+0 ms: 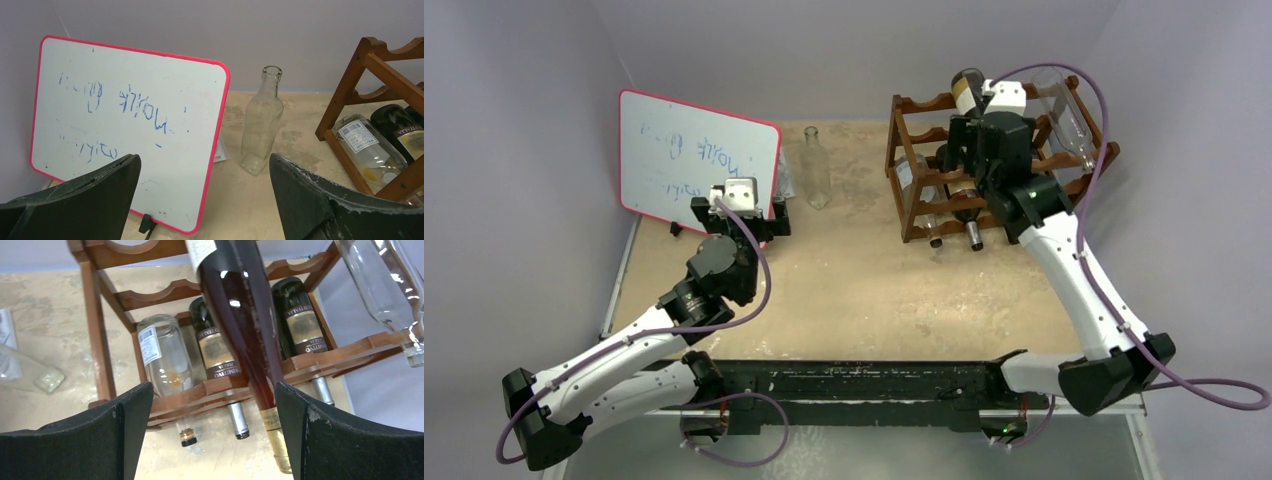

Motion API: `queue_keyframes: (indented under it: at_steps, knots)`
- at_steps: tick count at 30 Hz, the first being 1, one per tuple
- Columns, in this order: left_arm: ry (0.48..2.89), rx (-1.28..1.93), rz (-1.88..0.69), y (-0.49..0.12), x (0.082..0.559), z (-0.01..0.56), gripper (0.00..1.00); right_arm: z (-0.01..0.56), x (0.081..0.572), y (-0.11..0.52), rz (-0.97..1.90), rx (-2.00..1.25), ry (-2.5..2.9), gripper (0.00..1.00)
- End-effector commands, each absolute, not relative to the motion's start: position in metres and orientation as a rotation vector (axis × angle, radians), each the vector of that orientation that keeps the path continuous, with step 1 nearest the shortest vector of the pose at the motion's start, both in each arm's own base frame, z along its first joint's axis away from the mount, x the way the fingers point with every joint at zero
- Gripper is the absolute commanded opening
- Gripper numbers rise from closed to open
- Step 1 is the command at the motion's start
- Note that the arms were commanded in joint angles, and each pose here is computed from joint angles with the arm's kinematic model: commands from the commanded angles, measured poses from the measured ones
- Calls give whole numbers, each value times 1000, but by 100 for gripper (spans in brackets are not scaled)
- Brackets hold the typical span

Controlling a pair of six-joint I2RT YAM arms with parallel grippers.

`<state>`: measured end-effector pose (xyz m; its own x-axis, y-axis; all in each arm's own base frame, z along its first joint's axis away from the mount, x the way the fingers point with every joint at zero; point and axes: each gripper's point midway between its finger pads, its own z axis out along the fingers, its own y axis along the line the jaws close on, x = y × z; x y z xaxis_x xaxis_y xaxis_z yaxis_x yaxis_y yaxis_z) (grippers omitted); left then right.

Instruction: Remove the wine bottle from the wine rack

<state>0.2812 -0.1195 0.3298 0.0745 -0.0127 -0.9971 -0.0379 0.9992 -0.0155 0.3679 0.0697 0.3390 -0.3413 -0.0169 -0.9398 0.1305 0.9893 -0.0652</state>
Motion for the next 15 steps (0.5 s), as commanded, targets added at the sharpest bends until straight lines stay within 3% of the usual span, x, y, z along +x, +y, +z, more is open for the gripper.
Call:
queue_keyframes:
  at_steps: [1, 15]
  knots:
    - [1446, -92, -51, -120, 280, 357, 100, 345, 378, 44, -186, 168, 1951, 93]
    - [1443, -90, -68, -121, 278, 359, 100, 308, 443, 20, -207, 122, 2091, 91]
